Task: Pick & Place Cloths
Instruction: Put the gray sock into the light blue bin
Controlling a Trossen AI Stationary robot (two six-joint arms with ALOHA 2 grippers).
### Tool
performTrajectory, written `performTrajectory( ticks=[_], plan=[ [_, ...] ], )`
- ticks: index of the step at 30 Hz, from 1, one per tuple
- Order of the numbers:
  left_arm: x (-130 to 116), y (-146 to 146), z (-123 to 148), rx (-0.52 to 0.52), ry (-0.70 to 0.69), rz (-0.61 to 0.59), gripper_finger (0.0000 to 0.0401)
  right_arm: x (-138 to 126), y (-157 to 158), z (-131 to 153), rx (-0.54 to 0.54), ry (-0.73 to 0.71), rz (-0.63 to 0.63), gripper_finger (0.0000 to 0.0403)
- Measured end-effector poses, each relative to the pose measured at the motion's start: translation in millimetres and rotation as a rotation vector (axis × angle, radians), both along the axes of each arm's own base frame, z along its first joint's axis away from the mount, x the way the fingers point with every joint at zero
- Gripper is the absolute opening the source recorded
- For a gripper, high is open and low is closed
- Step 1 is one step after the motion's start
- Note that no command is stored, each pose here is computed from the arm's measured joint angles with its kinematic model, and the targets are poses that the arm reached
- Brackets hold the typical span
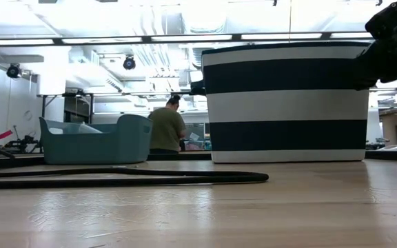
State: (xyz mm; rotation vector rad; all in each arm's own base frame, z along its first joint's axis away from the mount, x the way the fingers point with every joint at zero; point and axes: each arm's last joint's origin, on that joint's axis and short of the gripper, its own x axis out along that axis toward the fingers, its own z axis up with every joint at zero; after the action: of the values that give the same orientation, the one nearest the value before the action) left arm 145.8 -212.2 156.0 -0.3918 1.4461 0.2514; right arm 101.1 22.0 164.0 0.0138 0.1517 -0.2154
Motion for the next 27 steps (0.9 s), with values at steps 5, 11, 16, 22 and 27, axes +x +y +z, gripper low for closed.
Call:
performTrajectory(
  ticks=[5, 11, 16, 22, 27],
  plan=[
    [4, 0, -3, 0.030, -0.053, 0.018, 0.0135, 0, 0, 0, 0.000, 0.000, 0.000, 0.0008],
    [15, -2, -5, 0.000, -0.109, -0.047, 0.0034, 0, 0, 0, 0.000, 0.000, 0.000, 0.0008],
    [28, -2, -3, -0.007, -0.218, -0.135, 0.0014, 0, 0, 0, 0.000, 0.000, 0.000, 0.0008],
    [43, 0, 6, 0.041, -0.306, -0.238, 0.0006, 0, 0, 0, 0.000, 0.000, 0.000, 0.0008],
    [56, 7, 24, 0.097, -0.398, -0.295, 0.0011, 0, 0, 0, 0.000, 0.000, -0.001, 0.0008]
  ],
)
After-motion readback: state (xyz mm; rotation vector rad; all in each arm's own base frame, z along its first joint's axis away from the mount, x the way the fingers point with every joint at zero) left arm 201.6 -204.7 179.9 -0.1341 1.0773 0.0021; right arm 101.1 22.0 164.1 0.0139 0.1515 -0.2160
